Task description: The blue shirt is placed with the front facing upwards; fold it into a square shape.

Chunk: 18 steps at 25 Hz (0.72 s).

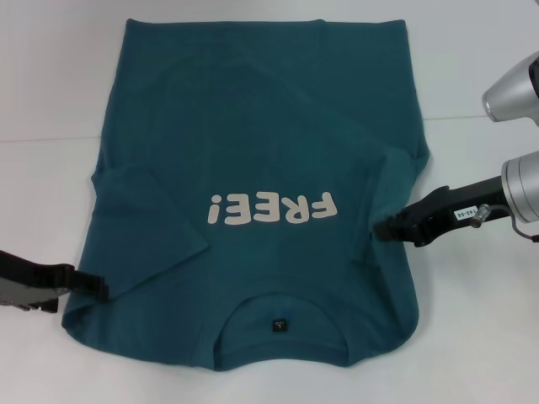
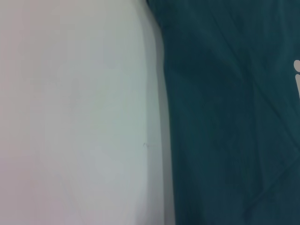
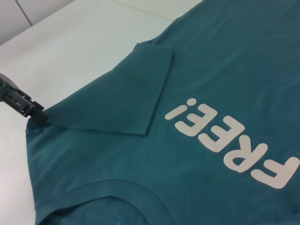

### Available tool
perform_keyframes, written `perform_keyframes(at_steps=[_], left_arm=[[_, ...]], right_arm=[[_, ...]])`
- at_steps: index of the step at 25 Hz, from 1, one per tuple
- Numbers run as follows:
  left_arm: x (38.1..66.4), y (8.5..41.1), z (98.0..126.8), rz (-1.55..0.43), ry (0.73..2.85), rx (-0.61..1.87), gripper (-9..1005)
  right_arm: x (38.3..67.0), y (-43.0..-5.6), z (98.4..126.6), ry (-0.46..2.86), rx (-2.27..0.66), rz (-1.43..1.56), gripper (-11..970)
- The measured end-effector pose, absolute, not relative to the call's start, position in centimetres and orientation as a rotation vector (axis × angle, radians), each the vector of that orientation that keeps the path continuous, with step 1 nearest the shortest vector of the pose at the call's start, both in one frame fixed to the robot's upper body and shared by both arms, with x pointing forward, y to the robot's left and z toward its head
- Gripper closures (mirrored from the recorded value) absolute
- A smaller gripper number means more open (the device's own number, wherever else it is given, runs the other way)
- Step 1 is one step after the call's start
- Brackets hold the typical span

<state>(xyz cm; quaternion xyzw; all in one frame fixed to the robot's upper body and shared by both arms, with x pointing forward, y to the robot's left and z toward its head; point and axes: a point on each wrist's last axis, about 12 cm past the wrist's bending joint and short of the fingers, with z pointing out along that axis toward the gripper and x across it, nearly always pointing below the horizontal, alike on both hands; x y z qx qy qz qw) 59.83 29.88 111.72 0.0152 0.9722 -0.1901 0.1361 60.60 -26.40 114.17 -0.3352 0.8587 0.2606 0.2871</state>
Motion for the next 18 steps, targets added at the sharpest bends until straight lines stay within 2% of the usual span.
perform_keyframes(at_steps=[18], left_arm=[[59.90, 29.60, 111.30, -0.554, 2.825, 0.044, 159]], right_arm=[[60.64, -26.48, 114.18, 2.291, -0.895, 0.696, 944]])
